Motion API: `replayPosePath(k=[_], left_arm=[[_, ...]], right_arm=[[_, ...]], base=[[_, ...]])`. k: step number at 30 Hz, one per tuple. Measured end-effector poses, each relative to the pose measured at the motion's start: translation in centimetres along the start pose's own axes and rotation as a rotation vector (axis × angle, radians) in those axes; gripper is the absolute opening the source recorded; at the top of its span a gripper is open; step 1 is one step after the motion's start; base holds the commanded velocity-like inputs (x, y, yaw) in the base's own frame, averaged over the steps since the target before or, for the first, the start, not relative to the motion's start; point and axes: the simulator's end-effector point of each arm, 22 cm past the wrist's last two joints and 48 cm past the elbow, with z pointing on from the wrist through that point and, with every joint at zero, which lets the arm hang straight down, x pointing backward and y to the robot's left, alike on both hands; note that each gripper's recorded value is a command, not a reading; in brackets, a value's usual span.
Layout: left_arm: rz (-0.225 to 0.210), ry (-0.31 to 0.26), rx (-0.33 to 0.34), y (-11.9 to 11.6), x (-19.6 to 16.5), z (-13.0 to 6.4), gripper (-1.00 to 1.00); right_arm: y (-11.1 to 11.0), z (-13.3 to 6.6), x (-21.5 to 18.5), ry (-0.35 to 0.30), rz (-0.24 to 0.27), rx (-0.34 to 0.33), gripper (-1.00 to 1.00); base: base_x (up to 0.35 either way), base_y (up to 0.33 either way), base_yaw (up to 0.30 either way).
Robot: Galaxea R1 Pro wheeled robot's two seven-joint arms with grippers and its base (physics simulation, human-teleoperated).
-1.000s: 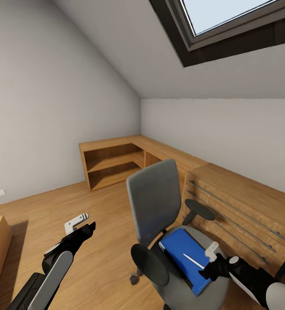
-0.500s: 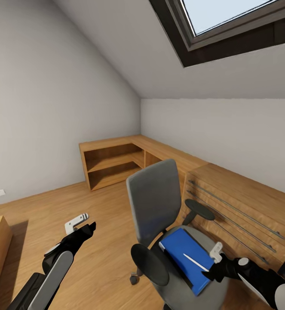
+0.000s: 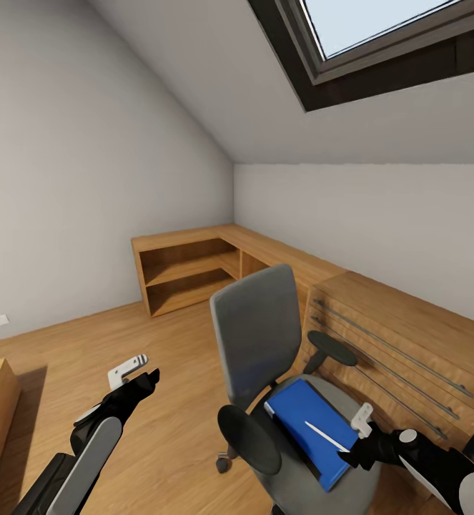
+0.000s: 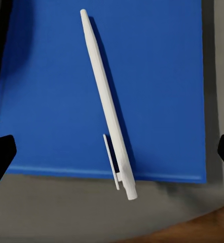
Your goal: In the bedroom, organize the workspace by keeping the computer under the desk, ensuring the monitor is on the desk, placing the keyboard on the desk next to the monitor, placing the mouse on the desk next to the keyboard, moving the folder from the swivel chair onto the desk next to the mouse, stacking the notebook on top of the folder with the pen on top of the notebook, and positioning the swivel chair next to the desk.
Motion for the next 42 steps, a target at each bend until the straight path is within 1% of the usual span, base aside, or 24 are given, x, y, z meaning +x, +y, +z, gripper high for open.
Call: replayPosePath(k=[19,31,42], left_arm=[[0.000,0.000,0.000,0.0,0.0,0.0,1.00],[0.000,0.000,0.000,0.8,1.7,1.0,1.00],[-0.001,0.001,0.001,0.7,1.8,1.0,1.00]], right_arm=[[0.4,0.1,-0.3,-0.004,-0.004,-0.011,1.00],[0.9,1.8,1.0,-0.005,-0.005,-0.012,1.00],[0.9,1.8,1.0,-0.005,-0.005,-0.012,1.00]], base=[[0.000,0.000,0.000],[0.000,0.000,0.000],[0.000,0.000,0.000]])
